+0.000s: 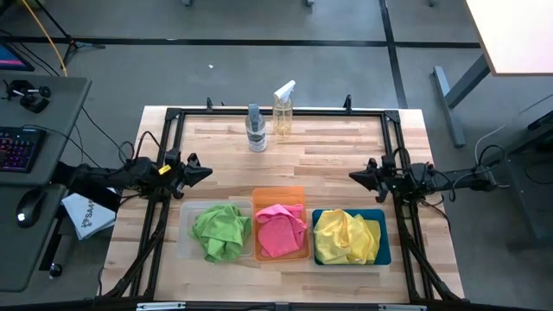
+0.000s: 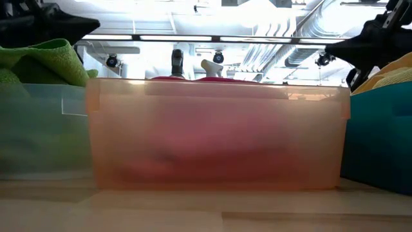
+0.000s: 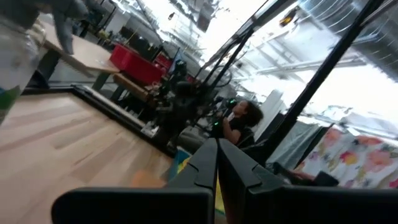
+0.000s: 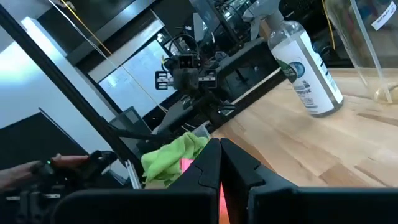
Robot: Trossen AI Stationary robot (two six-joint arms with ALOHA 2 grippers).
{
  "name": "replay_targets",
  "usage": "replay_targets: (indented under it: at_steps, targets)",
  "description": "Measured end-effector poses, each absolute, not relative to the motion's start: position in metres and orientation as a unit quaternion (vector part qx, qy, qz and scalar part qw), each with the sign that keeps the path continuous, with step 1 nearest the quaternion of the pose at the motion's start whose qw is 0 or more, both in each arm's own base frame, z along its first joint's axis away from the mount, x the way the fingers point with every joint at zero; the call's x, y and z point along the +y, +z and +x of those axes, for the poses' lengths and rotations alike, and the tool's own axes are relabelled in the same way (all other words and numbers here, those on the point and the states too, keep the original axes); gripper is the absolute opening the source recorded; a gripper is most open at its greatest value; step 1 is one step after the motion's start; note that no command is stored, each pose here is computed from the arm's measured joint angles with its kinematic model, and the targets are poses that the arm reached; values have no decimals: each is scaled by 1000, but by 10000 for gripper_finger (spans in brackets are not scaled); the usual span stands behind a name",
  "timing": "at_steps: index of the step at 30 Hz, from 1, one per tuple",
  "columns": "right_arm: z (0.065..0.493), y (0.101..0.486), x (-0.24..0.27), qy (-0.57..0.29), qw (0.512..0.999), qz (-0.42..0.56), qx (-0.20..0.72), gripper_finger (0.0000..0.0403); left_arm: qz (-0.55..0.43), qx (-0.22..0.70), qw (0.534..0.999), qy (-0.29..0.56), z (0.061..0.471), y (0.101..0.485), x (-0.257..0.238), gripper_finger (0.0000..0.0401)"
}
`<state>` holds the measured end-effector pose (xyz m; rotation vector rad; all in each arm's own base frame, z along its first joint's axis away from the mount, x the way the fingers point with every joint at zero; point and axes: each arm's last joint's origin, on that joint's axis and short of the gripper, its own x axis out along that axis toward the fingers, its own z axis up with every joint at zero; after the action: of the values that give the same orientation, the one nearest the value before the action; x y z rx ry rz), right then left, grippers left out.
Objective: Sort microfiber towel by color & place in baskets
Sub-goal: Return to Home Position
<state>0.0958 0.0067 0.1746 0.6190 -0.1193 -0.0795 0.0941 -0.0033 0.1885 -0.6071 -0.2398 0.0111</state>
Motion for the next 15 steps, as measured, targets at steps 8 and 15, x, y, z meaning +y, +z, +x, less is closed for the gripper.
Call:
replay_targets:
  at_steps: [8, 15]
  targets:
    - [96, 174, 7, -39, 950, 304, -56, 0, -289, -29, 956, 30, 97, 171, -3, 1]
    - [97, 172, 7, -43, 952, 301, -43, 0, -289, -25, 957, 21, 97, 171, -4, 1]
